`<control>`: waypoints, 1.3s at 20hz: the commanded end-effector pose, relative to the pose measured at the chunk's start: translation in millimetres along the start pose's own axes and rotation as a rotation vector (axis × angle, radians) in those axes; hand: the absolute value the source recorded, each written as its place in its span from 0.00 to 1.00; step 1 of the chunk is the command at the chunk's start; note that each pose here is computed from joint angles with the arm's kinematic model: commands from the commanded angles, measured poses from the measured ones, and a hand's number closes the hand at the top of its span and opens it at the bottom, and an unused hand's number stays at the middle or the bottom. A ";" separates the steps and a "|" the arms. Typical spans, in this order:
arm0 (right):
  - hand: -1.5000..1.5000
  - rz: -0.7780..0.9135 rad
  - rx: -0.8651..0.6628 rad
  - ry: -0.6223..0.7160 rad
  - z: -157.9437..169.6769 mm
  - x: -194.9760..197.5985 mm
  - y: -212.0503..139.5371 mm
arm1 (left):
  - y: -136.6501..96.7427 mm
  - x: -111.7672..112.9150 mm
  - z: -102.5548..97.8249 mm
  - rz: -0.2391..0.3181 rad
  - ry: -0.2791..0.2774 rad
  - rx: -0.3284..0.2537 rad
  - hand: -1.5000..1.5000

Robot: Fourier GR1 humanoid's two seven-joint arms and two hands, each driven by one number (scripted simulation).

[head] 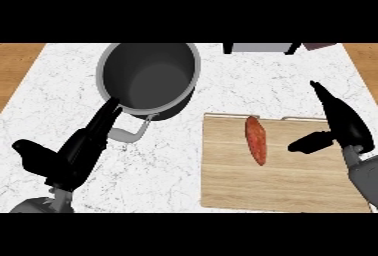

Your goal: Pick the sweet potato from the tray and place it in the pot

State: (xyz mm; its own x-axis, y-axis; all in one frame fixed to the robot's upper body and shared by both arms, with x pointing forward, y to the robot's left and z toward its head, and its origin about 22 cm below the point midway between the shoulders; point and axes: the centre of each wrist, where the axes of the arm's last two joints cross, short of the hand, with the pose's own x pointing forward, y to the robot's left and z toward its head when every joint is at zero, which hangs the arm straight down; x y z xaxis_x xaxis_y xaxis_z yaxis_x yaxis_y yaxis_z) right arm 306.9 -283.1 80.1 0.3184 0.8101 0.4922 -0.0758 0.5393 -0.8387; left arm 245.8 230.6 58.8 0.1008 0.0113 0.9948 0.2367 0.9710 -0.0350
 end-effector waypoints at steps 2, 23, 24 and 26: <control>0.00 0.079 0.050 0.042 13.9 75.2 -27.7 | -19.4 -27.9 -5.7 0.052 0.134 -0.039 0.50; 0.00 -0.006 0.283 0.242 17.7 159.4 -5.7 | -4.2 -16.9 -10.4 0.072 0.111 -0.029 0.50; 0.00 -0.006 0.276 0.256 13.2 133.8 12.3 | -4.7 -43.2 23.8 0.070 0.128 -0.032 0.50; 0.00 0.057 0.274 0.261 11.6 146.4 13.9 | -16.8 -28.7 6.3 0.063 0.134 -0.048 0.50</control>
State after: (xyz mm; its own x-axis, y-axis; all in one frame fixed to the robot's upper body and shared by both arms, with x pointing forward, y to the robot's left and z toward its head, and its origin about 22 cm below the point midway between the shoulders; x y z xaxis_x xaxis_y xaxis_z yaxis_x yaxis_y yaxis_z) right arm 341.6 -168.3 156.8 0.4337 0.7784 0.4538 -0.3087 0.6015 -0.7368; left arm 233.5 232.0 51.6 0.1032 0.0347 0.9941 0.2394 0.9691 -0.0587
